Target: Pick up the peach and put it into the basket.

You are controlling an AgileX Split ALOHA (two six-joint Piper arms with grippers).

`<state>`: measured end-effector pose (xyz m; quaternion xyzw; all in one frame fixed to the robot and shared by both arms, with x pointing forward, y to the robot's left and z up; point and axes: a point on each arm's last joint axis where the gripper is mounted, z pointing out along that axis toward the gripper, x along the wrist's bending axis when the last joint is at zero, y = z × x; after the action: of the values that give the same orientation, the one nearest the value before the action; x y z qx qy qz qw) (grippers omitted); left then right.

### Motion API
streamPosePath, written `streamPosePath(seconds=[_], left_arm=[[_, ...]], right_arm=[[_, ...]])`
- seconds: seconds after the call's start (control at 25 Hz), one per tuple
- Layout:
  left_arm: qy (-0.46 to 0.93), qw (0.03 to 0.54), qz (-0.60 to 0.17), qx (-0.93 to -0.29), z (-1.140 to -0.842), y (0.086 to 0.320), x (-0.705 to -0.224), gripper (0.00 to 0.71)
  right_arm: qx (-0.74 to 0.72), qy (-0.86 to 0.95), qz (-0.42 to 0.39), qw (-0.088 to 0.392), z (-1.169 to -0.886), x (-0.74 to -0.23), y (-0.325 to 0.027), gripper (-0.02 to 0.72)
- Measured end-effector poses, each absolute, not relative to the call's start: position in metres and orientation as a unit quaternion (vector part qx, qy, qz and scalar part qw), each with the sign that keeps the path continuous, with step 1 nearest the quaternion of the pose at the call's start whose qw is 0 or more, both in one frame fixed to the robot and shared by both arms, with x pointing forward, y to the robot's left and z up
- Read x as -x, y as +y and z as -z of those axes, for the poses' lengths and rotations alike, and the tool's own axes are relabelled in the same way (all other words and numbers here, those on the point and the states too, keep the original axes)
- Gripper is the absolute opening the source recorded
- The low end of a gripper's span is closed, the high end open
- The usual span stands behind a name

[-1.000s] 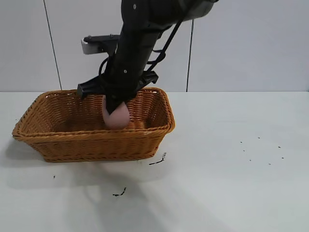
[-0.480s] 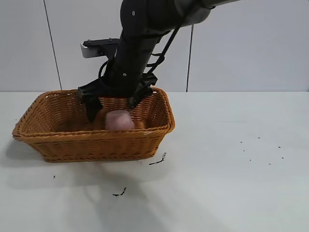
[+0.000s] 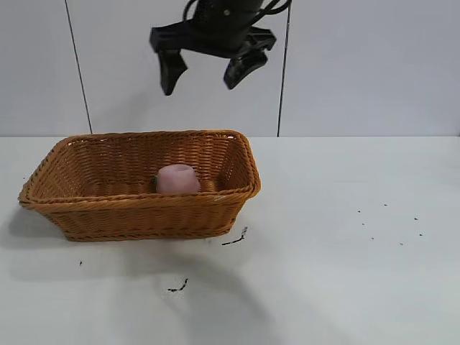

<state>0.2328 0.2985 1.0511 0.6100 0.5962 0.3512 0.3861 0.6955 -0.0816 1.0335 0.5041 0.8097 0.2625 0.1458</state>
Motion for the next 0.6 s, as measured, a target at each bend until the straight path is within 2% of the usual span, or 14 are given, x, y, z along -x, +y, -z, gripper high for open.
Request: streamPosePath(seconds=[0.32, 0.44, 0.6], left_arm=[[0.596, 0.386, -0.351, -0.610, -1.051, 0.298, -0.233, 0.693], [0.596, 0.386, -0.351, -0.610, -1.051, 0.298, -0.233, 0.693], [0.596, 0.386, -0.351, -0.610, -1.051, 0.298, -0.233, 0.693]], right_arm=[[-0.614, 0.744, -0.213, 0.158, -1.030, -0.731, -0.211, 0.695], [-0.644, 0.724, -0.192, 0.154, -1.028, -0.734, -0.249, 0.695], [-0.667, 0.707, -0.180, 0.155, -1.037, -0.730, -0.280, 0.695]])
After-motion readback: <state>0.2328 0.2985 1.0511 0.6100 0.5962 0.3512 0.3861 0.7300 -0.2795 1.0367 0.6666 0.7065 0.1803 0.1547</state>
